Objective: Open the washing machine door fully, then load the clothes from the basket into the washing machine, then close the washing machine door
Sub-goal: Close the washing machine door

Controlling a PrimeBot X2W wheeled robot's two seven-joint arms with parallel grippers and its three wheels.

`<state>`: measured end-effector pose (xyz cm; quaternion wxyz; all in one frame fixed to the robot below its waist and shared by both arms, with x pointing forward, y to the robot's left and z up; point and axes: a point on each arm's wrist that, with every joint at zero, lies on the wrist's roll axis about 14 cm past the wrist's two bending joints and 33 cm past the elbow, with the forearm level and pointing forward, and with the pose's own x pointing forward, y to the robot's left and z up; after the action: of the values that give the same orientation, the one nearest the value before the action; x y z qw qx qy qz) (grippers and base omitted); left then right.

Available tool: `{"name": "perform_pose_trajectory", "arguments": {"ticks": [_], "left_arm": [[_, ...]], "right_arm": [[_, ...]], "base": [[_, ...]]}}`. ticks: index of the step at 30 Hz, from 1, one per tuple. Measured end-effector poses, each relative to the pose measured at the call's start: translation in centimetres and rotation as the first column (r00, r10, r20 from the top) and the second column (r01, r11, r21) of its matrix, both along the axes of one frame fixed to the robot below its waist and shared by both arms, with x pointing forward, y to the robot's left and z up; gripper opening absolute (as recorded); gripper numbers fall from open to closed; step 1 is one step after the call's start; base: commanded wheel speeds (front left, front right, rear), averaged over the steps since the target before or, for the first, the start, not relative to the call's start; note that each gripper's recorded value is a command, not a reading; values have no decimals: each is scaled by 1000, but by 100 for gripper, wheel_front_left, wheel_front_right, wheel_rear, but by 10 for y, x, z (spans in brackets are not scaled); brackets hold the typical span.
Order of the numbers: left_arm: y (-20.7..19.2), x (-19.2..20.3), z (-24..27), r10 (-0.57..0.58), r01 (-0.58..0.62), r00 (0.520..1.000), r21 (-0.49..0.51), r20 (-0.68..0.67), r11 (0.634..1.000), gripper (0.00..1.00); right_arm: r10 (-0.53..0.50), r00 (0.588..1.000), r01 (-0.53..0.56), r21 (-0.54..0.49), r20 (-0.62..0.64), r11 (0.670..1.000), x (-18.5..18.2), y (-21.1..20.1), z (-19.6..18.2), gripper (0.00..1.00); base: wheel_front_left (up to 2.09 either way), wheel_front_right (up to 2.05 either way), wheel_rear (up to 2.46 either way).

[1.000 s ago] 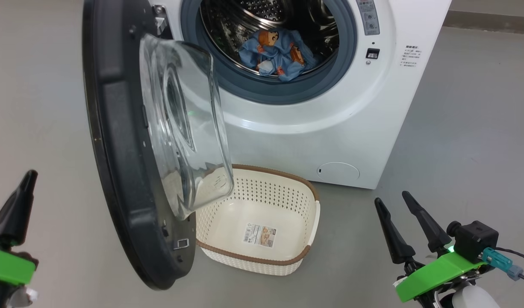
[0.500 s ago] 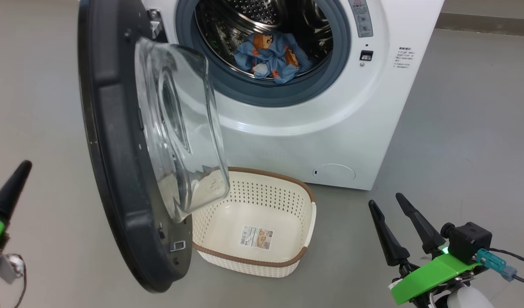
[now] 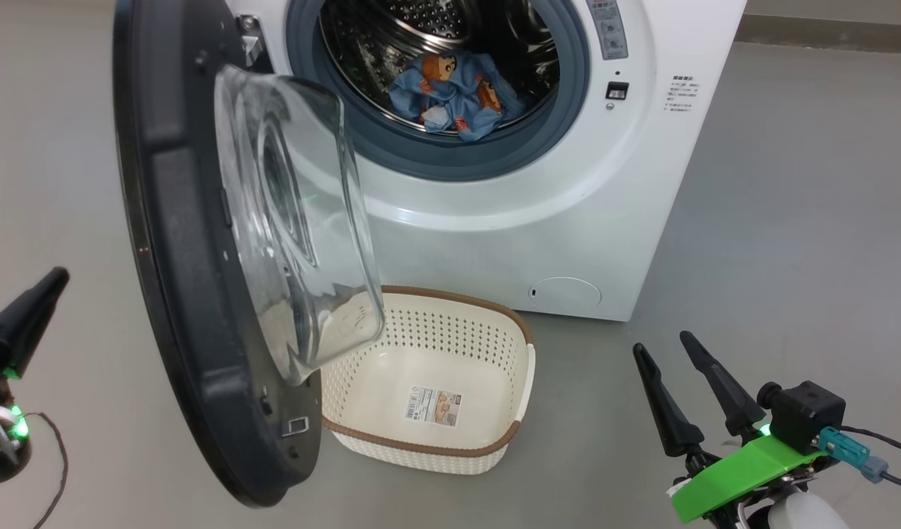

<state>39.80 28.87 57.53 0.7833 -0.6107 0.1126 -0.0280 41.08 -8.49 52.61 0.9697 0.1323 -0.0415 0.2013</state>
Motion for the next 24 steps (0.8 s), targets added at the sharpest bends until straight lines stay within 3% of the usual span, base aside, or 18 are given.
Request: {"name": "perform_pose_trajectory", "arguments": {"ticks": [24], "left_arm": [[-86,17,34,-275,276,961,-39,43,960,0]], "right_arm": [[-84,996,84,4,-4,996,-6,-29,-1,100]], "base": [[0,0,0]]}}
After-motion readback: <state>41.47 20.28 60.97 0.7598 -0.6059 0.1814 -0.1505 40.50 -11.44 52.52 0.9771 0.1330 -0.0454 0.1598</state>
